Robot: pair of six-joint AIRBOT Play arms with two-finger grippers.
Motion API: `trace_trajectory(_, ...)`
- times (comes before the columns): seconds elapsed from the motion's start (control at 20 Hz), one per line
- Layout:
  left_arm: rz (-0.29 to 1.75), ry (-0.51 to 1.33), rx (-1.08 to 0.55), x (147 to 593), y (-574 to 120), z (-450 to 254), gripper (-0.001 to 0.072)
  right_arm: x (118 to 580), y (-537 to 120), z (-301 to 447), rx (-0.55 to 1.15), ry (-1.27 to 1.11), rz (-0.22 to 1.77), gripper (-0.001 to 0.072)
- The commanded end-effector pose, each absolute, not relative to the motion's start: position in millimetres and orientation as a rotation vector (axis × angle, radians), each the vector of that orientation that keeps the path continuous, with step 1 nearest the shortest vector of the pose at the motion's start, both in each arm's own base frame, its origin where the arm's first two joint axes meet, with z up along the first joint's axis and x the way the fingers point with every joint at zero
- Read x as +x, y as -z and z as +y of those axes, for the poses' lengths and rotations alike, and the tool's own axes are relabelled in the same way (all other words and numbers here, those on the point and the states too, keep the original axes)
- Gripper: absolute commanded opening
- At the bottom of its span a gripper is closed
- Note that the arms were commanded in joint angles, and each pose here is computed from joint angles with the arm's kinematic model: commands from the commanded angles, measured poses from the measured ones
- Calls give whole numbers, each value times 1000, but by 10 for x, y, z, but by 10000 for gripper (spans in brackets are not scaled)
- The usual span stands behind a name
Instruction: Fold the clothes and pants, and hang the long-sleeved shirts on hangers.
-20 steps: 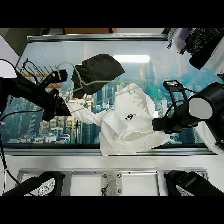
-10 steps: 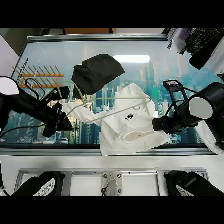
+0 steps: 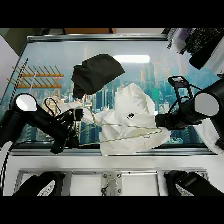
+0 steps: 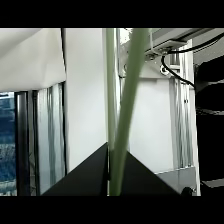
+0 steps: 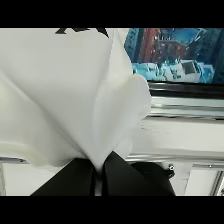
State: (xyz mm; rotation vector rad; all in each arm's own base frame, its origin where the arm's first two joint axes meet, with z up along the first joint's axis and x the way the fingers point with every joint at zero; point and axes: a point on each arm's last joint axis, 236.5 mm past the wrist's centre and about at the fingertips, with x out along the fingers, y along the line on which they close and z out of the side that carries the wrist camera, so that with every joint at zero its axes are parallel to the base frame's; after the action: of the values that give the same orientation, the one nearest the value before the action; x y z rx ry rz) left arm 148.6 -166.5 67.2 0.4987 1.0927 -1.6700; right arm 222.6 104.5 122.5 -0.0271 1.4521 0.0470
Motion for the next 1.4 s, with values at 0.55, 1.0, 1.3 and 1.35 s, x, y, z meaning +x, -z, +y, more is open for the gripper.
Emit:
trace_trajectory(0.55,1159,1564,459,1794,-324,-1763,12,2193,-1310,1025,-12,-57,1422,23)
trace_trajectory(1.0,1067,1523,529,1772,-521,-1738,13,2192,-1311,1025,-12,-57,1422,23)
trace_trajectory(1.3,1196,1581,474,1720,-315,-1696,12,2192,-1312,1025,-12,-57,1421,23)
trace_trajectory(1.35,1199,1581,471,1728,-301,-1699,12,2192,-1312,1025,-12,-57,1421,23)
